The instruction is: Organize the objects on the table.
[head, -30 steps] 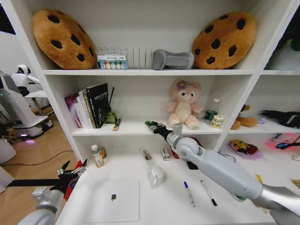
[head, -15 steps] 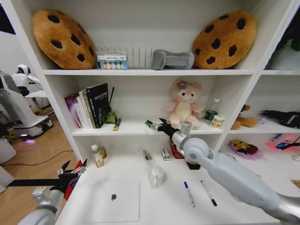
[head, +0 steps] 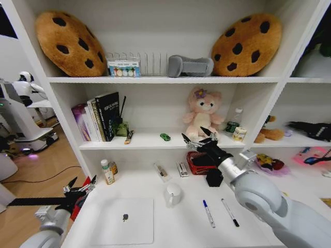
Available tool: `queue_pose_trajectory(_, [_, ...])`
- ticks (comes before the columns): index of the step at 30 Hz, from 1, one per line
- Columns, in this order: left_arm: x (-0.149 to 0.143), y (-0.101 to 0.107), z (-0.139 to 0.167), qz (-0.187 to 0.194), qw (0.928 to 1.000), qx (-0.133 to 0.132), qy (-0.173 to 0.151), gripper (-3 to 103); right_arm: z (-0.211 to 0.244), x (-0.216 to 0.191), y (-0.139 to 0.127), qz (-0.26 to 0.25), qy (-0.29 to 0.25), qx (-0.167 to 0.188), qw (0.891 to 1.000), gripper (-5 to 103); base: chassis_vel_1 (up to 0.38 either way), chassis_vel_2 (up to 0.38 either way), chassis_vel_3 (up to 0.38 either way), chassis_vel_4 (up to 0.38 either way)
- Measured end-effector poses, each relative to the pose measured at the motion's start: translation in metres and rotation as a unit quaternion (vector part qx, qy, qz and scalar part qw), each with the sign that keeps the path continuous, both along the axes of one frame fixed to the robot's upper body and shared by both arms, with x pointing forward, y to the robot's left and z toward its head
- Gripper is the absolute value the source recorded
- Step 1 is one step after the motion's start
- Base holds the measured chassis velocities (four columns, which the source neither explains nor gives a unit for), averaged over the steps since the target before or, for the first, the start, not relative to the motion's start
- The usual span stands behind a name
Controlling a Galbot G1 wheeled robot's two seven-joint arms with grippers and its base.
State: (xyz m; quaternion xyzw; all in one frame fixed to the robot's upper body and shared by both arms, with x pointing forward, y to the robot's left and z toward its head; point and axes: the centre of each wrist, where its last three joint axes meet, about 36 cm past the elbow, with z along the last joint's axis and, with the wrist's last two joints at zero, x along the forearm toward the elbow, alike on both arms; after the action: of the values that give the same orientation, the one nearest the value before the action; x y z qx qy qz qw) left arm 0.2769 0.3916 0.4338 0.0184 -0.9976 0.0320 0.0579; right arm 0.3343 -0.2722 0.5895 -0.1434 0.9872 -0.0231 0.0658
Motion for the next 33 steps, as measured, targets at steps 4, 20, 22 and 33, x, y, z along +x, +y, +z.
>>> queue_pose_trajectory(4, [0.0,0.0,0.0,0.0,1.0,0.0,0.0,100,-0.018,-0.013,-0.01,-0.04,0.009,0.013,0.999,100,0.0,0.0,0.0,0.0])
queue_pose_trajectory(20, [0.0,0.0,0.0,0.0,1.0,0.0,0.0,100,-0.107,-0.078,-0.016,-0.183,0.103,0.071,0.975,100,0.0,0.0,0.0,0.0])
queue_pose_trajectory(22, [0.0,0.0,0.0,0.0,1.0,0.0,0.0,100,-0.124,-0.086,-0.014,-0.196,0.147,0.065,0.967,100,0.0,0.0,0.0,0.0])
queue_pose_trajectory(33, [0.0,0.0,0.0,0.0,1.0,0.0,0.0,100,-0.116,-0.068,-0.004,-0.211,0.392,0.013,0.895,100,0.0,0.0,0.0,0.0])
